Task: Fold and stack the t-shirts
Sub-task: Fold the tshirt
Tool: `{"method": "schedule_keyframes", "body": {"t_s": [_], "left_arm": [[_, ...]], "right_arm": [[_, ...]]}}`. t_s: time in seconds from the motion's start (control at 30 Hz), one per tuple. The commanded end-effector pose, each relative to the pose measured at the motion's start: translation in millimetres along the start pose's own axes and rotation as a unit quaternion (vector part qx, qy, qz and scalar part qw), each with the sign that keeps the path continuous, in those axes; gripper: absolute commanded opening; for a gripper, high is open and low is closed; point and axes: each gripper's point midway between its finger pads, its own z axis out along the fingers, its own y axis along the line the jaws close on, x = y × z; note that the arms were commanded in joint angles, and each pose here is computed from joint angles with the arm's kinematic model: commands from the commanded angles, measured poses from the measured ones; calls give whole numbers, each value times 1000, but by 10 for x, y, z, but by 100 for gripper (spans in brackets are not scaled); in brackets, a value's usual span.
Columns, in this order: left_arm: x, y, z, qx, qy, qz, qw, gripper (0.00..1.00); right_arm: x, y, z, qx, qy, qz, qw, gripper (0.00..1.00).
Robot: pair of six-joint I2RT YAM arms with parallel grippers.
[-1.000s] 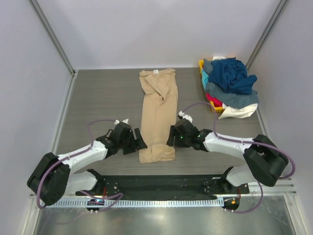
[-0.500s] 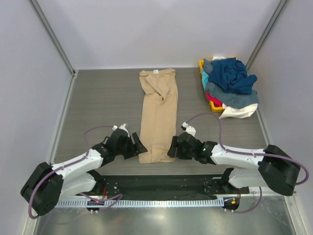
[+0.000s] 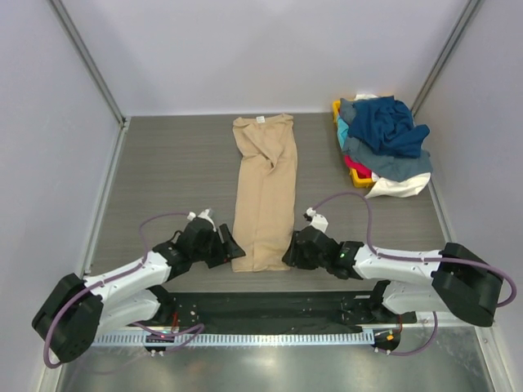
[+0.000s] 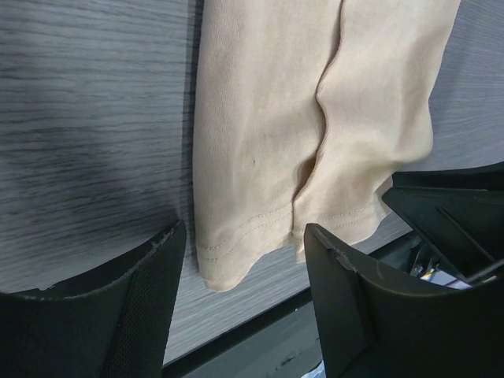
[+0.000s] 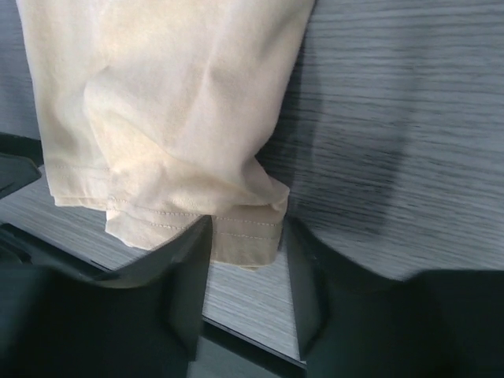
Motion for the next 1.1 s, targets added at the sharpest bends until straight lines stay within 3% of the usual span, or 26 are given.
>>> {"method": "schedule_keyframes", "body": {"t_s": [0.0,0.37,0.5,0.57,0.6,0.7,1.07], "left_arm": [[340,356,-25,-60,52,-9,997,64],[542,496,-86,-77,53,-19,995,55],[460,558,-70,-93,30,-8,995,33],[393,580,-57,-104,17,2,994,27],[352,536,-52,-102,11,4,995,17],[309,513,-39,-105,5,10,994,0],[489,92,-485,-73,33,22,997,0]], "right_arm": [[202,-174,49,27,25,0,999,41],[263,-146,40,19,28,0,999,9],[266,-139,13,15,29,-4,999,1],[258,-136,-11,13,27,-5,1000,1],[258,-168,-21,19,26,-6,999,1],[237,-162,-76,15,22,-6,1000,1],[323,-11,-412,18,30,-17,999,1]]}}
